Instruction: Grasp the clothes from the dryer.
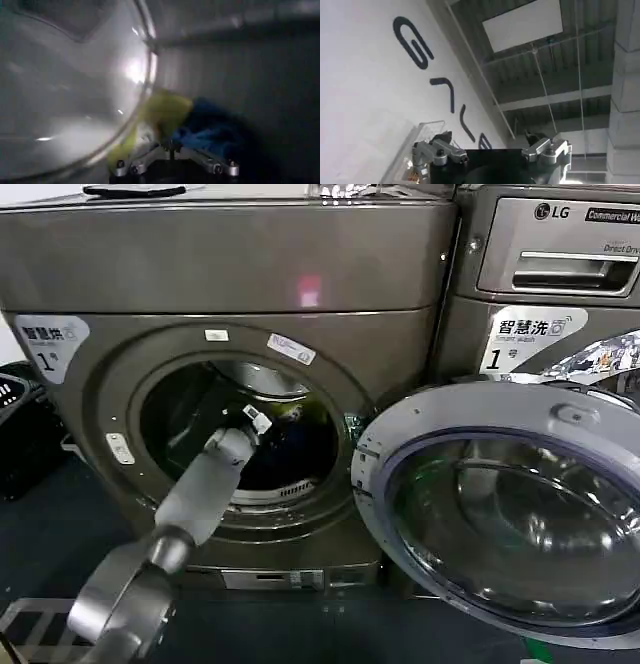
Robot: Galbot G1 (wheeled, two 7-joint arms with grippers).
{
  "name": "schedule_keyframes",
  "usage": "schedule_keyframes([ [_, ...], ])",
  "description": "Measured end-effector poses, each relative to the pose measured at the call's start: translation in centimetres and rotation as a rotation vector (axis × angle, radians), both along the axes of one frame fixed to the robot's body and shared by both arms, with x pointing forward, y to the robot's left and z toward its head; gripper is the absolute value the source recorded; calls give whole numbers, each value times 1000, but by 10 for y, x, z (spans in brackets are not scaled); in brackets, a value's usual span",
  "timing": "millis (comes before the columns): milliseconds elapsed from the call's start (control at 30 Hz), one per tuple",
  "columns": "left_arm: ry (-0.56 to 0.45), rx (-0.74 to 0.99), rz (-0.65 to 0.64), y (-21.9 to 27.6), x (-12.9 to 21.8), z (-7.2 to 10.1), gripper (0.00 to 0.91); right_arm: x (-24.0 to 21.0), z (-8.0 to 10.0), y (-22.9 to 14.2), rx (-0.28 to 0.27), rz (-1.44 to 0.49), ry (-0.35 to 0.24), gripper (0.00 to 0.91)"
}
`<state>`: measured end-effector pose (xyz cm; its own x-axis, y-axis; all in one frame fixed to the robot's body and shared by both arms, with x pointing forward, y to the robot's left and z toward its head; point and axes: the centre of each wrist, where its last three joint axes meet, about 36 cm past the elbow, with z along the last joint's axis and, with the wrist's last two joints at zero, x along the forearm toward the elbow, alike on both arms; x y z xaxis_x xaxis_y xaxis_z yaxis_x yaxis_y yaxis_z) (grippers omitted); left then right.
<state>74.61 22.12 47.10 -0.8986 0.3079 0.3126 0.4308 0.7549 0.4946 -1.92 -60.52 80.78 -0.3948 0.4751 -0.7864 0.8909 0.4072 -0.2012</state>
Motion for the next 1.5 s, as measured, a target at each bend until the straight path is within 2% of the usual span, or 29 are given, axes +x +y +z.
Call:
schedule_keyframes([
  [367,-316,-298,141,-36,-19,19,0,-1,0,0,-8,1,-2,907],
  [833,-572,-465,386,-34,-42,14,0,0,0,1,-13,17,-15,907],
  [1200,-632,-500,435,-46,-83,-15,0,-4,5,-1,-2,-4,-23,907],
  [1500,-642,-495,431,-46,-96,-21,0,-6,8,-2,-8,-7,-35,907],
])
